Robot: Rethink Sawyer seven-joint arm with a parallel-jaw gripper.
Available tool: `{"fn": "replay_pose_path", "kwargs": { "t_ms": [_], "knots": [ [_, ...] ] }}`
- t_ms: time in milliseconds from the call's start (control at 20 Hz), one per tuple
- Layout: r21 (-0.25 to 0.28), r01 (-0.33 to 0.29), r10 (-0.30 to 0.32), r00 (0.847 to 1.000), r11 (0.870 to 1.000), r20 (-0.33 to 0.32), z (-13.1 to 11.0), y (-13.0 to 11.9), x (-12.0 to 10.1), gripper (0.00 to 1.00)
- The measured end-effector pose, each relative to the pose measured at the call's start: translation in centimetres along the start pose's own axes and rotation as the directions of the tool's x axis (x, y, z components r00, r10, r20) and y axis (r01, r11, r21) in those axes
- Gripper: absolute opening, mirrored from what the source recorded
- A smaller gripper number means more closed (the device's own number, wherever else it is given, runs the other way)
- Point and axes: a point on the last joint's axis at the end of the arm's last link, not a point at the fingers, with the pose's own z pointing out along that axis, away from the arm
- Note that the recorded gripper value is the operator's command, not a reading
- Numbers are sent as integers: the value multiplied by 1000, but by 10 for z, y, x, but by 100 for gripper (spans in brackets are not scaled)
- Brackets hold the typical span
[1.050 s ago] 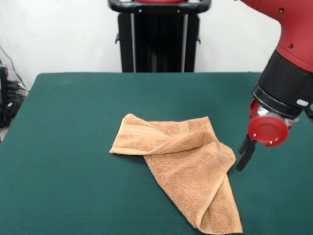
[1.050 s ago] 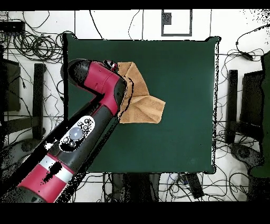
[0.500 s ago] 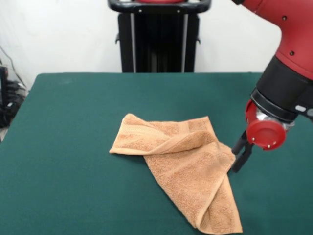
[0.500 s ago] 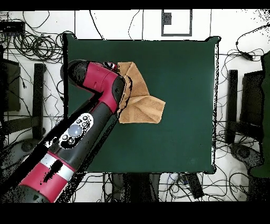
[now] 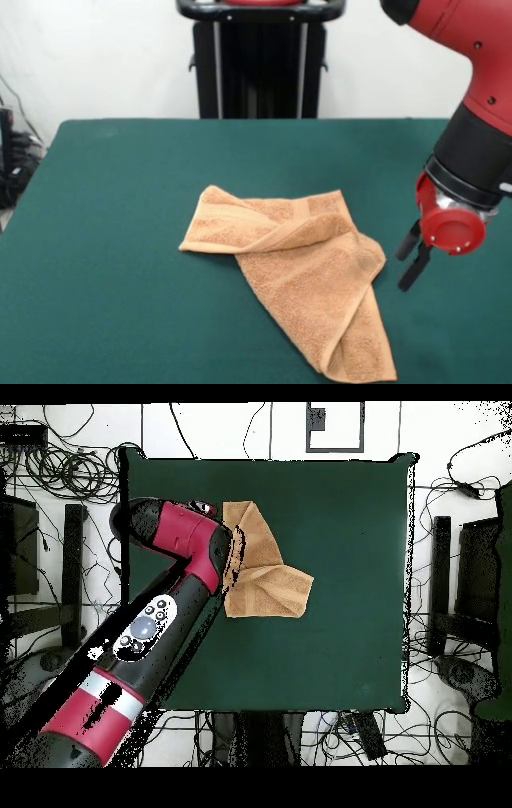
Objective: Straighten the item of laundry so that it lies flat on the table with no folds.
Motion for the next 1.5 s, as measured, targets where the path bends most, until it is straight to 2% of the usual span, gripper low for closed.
{"fn": "replay_pose_path", "kwargs": {
  "t_ms": [500,750,950,1500],
  "knots": [
    [52,21,-19,999,998,-47,5,-19,7,100],
    [60,21,-18,998,998,-63,3,-23,4,100],
    [50,14,-10,997,999,-75,3,-23,-3,100],
    [35,-20,23,997,999,-77,11,-13,-48,100]
  ]
}}
